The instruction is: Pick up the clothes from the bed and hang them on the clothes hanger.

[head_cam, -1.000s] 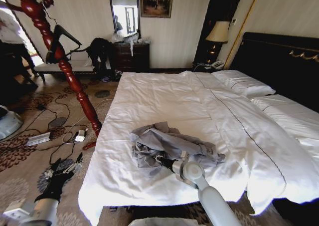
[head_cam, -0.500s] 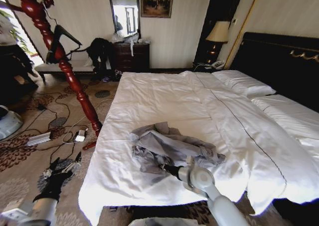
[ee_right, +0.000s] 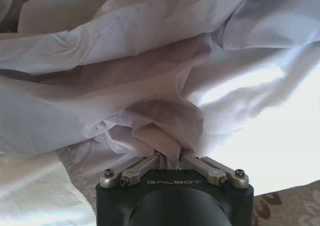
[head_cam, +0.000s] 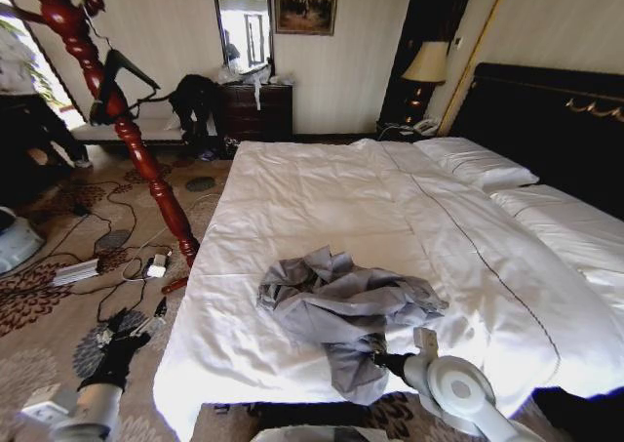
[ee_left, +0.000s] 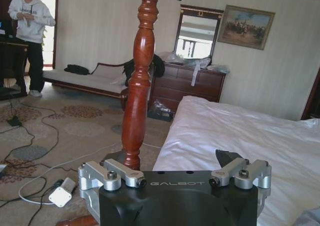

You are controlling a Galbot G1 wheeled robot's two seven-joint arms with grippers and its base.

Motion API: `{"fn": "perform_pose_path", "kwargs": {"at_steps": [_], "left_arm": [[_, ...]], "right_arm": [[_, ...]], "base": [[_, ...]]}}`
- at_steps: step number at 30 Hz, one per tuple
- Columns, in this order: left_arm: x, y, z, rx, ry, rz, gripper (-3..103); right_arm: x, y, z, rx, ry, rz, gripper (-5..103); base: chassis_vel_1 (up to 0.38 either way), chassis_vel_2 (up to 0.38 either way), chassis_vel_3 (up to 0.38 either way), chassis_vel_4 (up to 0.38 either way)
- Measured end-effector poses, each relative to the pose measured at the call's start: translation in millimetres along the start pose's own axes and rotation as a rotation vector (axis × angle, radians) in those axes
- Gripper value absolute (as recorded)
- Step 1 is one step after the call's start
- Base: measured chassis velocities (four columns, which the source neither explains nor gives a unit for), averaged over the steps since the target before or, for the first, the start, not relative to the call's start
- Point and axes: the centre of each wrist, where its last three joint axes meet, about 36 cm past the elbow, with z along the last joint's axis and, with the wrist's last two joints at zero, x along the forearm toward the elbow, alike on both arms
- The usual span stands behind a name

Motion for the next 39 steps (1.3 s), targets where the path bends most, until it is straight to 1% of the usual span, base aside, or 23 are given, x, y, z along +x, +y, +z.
{"fn": "perform_pose_path", "kwargs": {"at_steps": [1,2,3,4,5,8,11,12,13,14,17,18,23,25,28,30,31,32,33,34,35,37,39], "left_arm": [[0.0,0.0,0.0,0.0,0.0,0.0,100],[0.3,1.3,1.5,0.001,0.002,-0.003,100],[-0.8,2.3,2.7,0.0,0.004,-0.003,100],[-1.5,2.5,2.6,-0.001,0.003,-0.002,100],[-1.5,2.5,2.6,-0.001,0.003,-0.002,100],[-3.7,3.2,1.8,-0.007,-0.001,-0.001,100],[-4.1,3.5,1.2,-0.009,-0.001,-0.003,100],[-4.4,3.6,1.2,-0.009,-0.001,-0.003,100],[-4.6,3.9,1.3,-0.01,0.0,-0.003,100],[-4.6,3.9,1.3,-0.01,0.0,-0.003,100],[-5.7,4.0,0.8,-0.013,0.001,-0.002,100],[-5.7,4.0,0.8,-0.013,0.001,-0.002,100],[-8.5,3.6,-2.7,-0.024,-0.001,0.01,100],[-10.3,4.4,-4.6,-0.027,-0.003,0.012,100],[-12.7,4.6,-5.9,-0.031,-0.004,0.015,100],[-13.0,4.5,-6.1,-0.032,-0.004,0.015,100],[-13.3,4.5,-6.3,-0.032,-0.003,0.016,100],[-13.4,4.6,-6.2,-0.033,-0.003,0.016,100],[-13.4,4.6,-6.2,-0.033,-0.003,0.016,100],[-13.5,5.2,-5.7,-0.033,-0.001,0.014,100],[-13.4,5.8,-5.4,-0.034,0.0,0.012,100],[-12.3,6.9,-4.4,-0.035,0.002,0.007,100],[-12.0,7.1,-4.0,-0.034,0.003,0.006,100]], "right_arm": [[0.0,0.0,0.0,0.0,0.0,0.0,-2],[5.3,0.8,0.0,0.015,-0.027,-0.018,9],[18.0,4.7,0.1,0.088,-0.11,-0.015,20],[21.3,5.4,0.5,0.099,-0.125,-0.012,25],[21.3,5.4,0.5,0.099,-0.125,-0.012,25],[42.4,6.5,4.1,0.118,-0.156,0.007,41],[51.7,3.6,6.9,0.115,-0.161,0.035,41],[55.5,2.0,8.5,0.114,-0.161,0.045,52],[58.1,1.0,10.0,0.114,-0.162,0.052,58],[58.1,1.0,10.0,0.114,-0.162,0.052,58],[67.2,2.6,13.3,0.103,-0.18,0.055,74],[67.2,2.6,13.3,0.103,-0.18,0.055,74],[78.7,4.0,10.0,0.112,-0.257,0.103,90],[80.2,-1.0,9.3,0.152,-0.305,0.161,99],[79.9,-12.1,5.5,0.154,-0.353,0.216,100],[82.2,-13.3,4.2,0.136,-0.359,0.203,100],[86.5,-12.8,2.9,0.092,-0.367,0.153,100],[91.4,-13.4,0.6,0.01,-0.357,0.067,100],[91.4,-13.4,0.6,0.01,-0.357,0.067,100],[94.9,-15.4,-1.5,-0.07,-0.321,-0.009,100],[96.9,-16.9,-2.6,-0.11,-0.28,-0.04,100],[95.6,-17.7,2.9,-0.063,-0.254,-0.019,100],[94.4,-17.3,5.6,-0.052,-0.255,-0.028,100]], "base": [[0.0,0.0,0.0,0.0],[0.0,0.0,0.0,0.0],[0.0,0.0,0.0,0.0],[0.0,0.0,0.0,0.0],[0.0,0.0,0.0,0.0],[0.0,0.0,0.0,0.0],[0.0,0.0,0.0,0.0],[0.0,0.0,0.0,0.0],[0.0,0.0,0.0,0.0],[0.0,0.0,0.0,0.0],[0.0,0.0,0.0,0.0],[0.0,0.0,0.0,0.0],[0.0,0.0,0.0,0.0],[0.0,0.0,0.0,0.0],[0.0,0.0,0.0,0.0],[0.0,0.0,0.0,0.0],[0.0,0.0,0.0,0.0],[0.0,0.0,0.0,0.0],[0.0,0.0,0.0,0.0],[0.0,0.0,0.0,0.0],[0.0,0.0,0.0,0.0],[0.0,0.0,0.0,0.0],[0.0,0.0,0.0,0.0]]}}
